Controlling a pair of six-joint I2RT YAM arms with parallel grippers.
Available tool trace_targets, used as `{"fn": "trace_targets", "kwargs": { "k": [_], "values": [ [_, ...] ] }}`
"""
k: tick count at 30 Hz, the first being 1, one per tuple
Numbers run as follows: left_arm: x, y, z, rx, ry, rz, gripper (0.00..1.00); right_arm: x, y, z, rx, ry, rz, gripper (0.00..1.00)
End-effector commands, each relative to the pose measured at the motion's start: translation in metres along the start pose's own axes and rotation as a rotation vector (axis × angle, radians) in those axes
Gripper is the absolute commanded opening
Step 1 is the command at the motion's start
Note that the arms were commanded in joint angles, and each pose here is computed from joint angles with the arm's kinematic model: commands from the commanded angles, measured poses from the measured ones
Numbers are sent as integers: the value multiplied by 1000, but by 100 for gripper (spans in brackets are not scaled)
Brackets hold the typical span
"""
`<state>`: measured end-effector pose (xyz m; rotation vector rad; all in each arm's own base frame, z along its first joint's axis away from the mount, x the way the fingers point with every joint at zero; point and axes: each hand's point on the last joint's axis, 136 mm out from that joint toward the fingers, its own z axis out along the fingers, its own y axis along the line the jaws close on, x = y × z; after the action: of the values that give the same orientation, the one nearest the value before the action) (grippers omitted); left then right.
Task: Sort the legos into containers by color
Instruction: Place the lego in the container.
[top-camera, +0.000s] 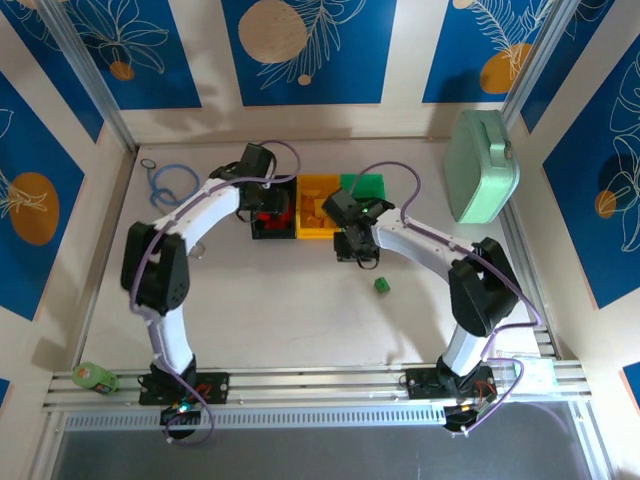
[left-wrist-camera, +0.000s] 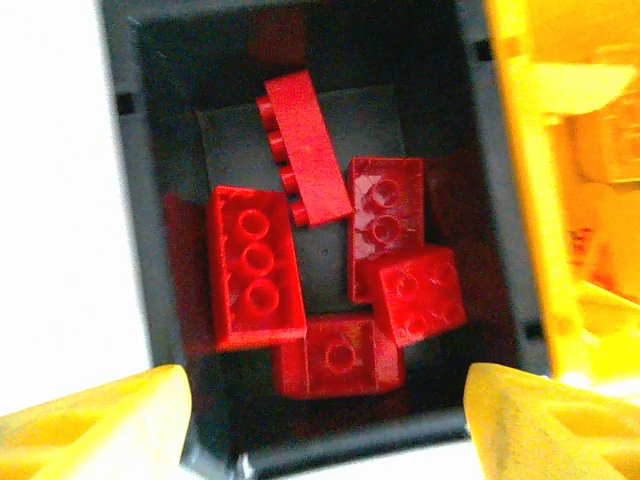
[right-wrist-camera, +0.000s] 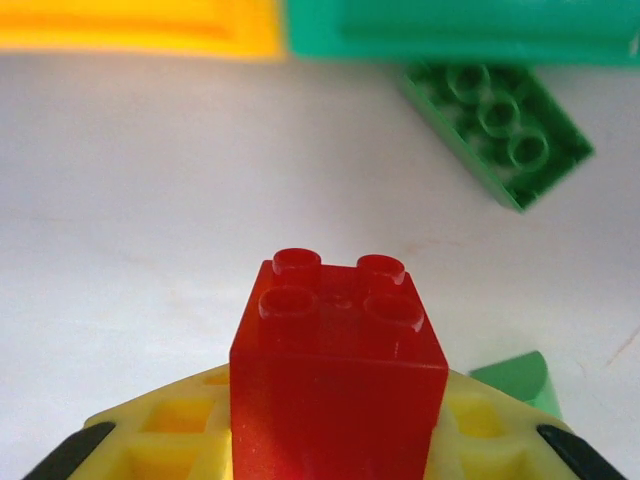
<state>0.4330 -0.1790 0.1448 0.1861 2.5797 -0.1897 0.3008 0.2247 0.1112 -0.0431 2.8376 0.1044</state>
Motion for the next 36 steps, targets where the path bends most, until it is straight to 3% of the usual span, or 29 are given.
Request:
{"fn": "trace_targets", "kwargs": {
  "k": [1,6,12,17,21,28,29,32,35,36],
  "values": [
    [-17,-6,-84,79,-194,-52,76,-29,19,-33,-54,-91,-27,22],
    [39,7,-148,142,-304,-128,81,-80,65,-44,-151,-164,-88,23],
    [139,25,-154,170,-247,-222,80,-130,114,-37,-201,-199,-147,23],
    [197,36,-154,205,-214,-291,79,-159,145,-17,-249,-207,-165,22],
    [210,29,-163,292,-243,-337,78,-175,160,3,-285,-207,-161,24],
    [211,29,-167,286,-232,-334,78,-179,169,34,-314,-200,-128,33],
    [211,30,-168,281,-232,-332,78,-180,169,36,-314,-203,-124,37],
    [210,30,-172,281,-240,-328,78,-183,169,31,-313,-216,-120,78],
    [209,31,-174,268,-236,-314,77,-191,166,7,-279,-279,-113,98],
    [208,32,-175,259,-230,-304,76,-194,165,-8,-286,-304,-113,100]
  ]
}}
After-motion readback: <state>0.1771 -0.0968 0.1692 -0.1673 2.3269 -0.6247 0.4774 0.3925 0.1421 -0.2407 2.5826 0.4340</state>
